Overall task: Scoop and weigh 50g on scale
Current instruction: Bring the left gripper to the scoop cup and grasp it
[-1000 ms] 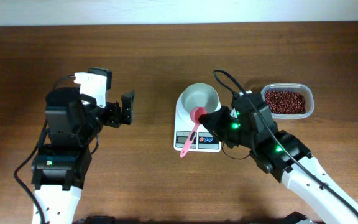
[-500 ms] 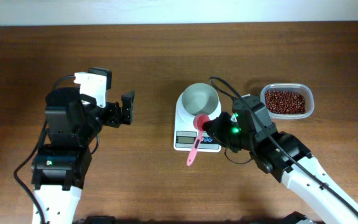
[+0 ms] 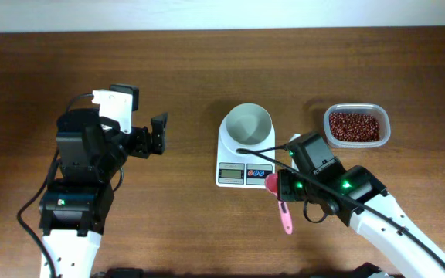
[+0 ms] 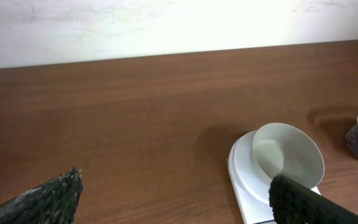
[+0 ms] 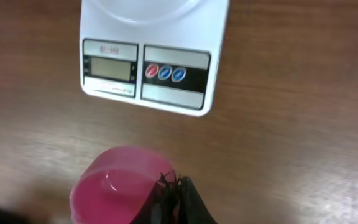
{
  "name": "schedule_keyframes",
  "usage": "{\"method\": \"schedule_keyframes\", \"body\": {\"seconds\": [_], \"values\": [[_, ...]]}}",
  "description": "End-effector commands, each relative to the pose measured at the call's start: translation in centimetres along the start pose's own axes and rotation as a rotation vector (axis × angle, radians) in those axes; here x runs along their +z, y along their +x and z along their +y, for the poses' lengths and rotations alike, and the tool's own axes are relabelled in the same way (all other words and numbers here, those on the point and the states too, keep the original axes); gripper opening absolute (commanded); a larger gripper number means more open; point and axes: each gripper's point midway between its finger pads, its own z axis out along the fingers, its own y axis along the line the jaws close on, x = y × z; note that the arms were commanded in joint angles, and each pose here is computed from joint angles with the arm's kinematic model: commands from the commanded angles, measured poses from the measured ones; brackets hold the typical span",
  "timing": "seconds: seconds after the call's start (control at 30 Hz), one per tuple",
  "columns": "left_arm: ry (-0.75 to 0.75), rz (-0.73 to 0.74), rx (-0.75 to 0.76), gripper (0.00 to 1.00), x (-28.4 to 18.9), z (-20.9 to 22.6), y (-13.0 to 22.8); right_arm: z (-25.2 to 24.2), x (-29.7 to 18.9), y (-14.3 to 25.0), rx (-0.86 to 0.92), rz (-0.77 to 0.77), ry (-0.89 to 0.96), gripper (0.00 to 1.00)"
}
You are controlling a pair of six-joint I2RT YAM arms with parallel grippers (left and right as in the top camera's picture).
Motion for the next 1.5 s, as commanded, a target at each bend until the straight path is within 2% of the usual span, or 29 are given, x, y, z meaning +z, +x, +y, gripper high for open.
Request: {"method": "schedule_keyframes", "body": {"seconds": [0.0, 0.07, 0.1, 0.2, 0.27, 0.4, 0.47, 0.57, 0.67, 0.7, 0.77, 0.8, 0.83, 0.87, 0.93, 1.0, 1.03, 1.3, 1.37, 1.47], "values": [[0.011, -0.018, 0.012, 0.99, -0.3, -0.2, -0.7, 2.1, -0.2, -0.9, -0.095, -0.031, -0.1, 0.04], [0.011, -0.018, 0.012, 0.99, -0.3, -0.2, -0.7, 3.7, -0.5, -1.7, -0.111, -0.058, -0.179, 0.04], [0.011, -0.018, 0.012, 0.99, -0.3, -0.2, -0.7, 4.7, -0.7, -2.4, -0.057, -0.081, -0.224, 0.04], [0.011, -0.017, 0.012, 0.99, -0.3, -0.2, -0.7, 5.3, -1.0, -3.6, 0.368, -0.074, -0.274, 0.04], [0.044, 0.0, 0.009, 0.99, -0.3, -0.9, -0.3, 6.0, -1.3, -4.6, 0.56, -0.08, -0.322, 0.04], [0.088, 0.114, -0.021, 0.99, -0.5, -1.6, 2.5, 8.3, -2.6, -6.8, 0.493, -0.146, -0.452, 0.04], [0.159, 0.191, -0.048, 0.99, -0.9, -2.9, 4.4, 8.4, -2.7, -6.9, 0.42, -0.165, -0.452, 0.04], [0.187, 0.249, -0.07, 0.99, -1.3, -3.5, 5.8, 8.8, -2.7, -6.6, 0.354, -0.156, -0.463, 0.04], [0.218, 0.252, -0.076, 0.86, -1.5, -4.1, 5.8, 9.0, -2.6, -6.1, 0.152, -0.174, -0.457, 0.04], [0.254, 0.249, -0.081, 0.67, -1.6, -4.7, 5.7, 9.0, -2.5, -6.1, 0.098, -0.184, -0.449, 0.04], [0.275, 0.256, -0.151, 0.54, -1.7, -5.1, 5.6, 9.0, -2.6, -6.2, 0.062, -0.198, -0.446, 0.04], [0.268, 0.264, -0.207, 0.53, -1.7, -5.2, 5.6, 9.1, -2.6, -6.3, 0.062, -0.204, -0.45, 0.04], [0.26, 0.275, -0.274, 0.58, -1.7, -5.1, 5.6, 9.1, -2.7, -6.4, 0.063, -0.206, -0.453, 0.04], [0.269, 0.288, -0.352, 0.7, -1.7, -5.5, 5.6, 9.1, -2.7, -6.4, 0.062, -0.207, -0.453, 0.04], [0.381, 0.305, -0.399, 0.82, -2.2, -7.3, 5.4, 9.1, -2.6, -6.4, 0.063, -0.204, -0.45, 0.04], [0.454, 0.32, -0.403, 0.82, -2.6, -8.6, 5.3, 9.1, -2.0, -6.6, 0.066, -0.201, -0.445, 0.04], [0.462, 0.326, -0.392, 0.88, -2.6, -9.0, 5.4, 9.2, -1.6, -6.6, 0.066, -0.19, -0.448, 0.04], [0.484, 0.446, -0.238, 0.83, -0.3, -13.7, 8.2, 10.9, -0.5, -6.3, 0.06, -0.126, -0.533, 0.04], [0.492, 0.475, -0.219, 0.77, 0.8, -14.5, 8.9, 11.1, -0.7, -6.1, 0.055, -0.113, -0.551, 0.04], [0.462, 0.502, -0.216, 0.73, 2.3, -14.4, 9.6, 11.4, -0.8, -5.8, 0.05, -0.099, -0.569, 0.04]]}}
